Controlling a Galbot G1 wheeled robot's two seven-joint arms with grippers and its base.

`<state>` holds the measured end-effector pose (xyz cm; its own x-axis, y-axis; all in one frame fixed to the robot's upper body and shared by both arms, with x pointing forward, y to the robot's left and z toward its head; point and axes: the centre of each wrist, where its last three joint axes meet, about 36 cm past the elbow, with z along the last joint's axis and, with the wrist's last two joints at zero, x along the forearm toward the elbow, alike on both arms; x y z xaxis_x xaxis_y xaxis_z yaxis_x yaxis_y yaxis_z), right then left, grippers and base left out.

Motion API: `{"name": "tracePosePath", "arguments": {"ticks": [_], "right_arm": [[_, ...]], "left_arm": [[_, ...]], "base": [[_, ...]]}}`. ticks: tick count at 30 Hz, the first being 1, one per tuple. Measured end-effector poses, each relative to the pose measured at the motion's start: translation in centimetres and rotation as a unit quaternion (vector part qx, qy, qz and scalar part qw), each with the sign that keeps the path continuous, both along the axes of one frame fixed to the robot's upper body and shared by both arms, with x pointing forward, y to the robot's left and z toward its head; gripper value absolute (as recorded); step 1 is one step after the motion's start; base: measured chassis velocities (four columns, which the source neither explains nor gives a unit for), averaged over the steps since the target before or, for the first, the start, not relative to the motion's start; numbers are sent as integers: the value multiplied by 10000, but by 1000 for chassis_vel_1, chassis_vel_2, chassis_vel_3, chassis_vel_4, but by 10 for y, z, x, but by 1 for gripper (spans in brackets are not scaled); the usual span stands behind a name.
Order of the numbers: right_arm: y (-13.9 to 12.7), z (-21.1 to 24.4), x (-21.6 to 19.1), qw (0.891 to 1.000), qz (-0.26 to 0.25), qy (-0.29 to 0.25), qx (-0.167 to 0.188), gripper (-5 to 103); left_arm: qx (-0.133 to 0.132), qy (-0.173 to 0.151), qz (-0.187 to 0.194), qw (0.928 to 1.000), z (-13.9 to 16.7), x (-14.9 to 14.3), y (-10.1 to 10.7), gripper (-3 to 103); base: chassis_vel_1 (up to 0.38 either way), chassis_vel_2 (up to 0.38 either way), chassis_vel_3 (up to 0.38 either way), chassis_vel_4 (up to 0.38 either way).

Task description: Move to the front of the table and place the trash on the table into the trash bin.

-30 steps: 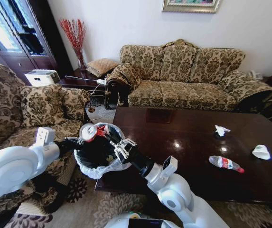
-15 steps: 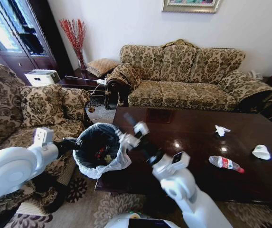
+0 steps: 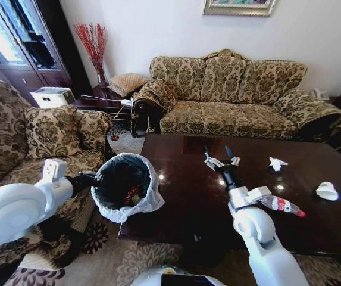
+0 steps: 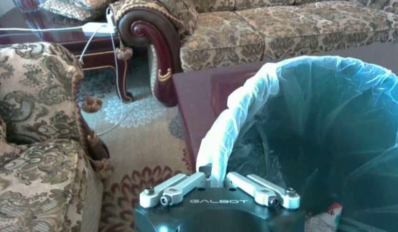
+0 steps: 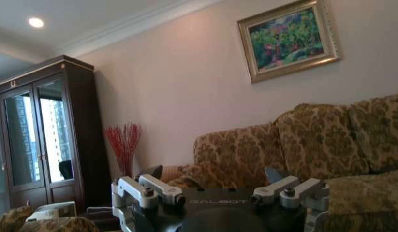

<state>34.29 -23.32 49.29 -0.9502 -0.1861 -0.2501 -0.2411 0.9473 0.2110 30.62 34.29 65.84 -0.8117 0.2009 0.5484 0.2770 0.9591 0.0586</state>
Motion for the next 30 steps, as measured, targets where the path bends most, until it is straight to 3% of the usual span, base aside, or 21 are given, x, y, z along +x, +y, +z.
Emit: {"name": "tracePosePath", "arguments": {"ticks": [19, 30], "right_arm": [[3, -23, -14, 9987, -100, 463, 167, 100], [4, -24, -14, 9988, -116, 452, 168, 100]], "left_arm": [[-92, -22, 24, 10000, -5, -8, -3, 0], [-99, -28, 21, 9999, -6, -8, -3, 0]], "base": [[-256, -261, 251, 256], [-73, -77, 77, 58]]}}
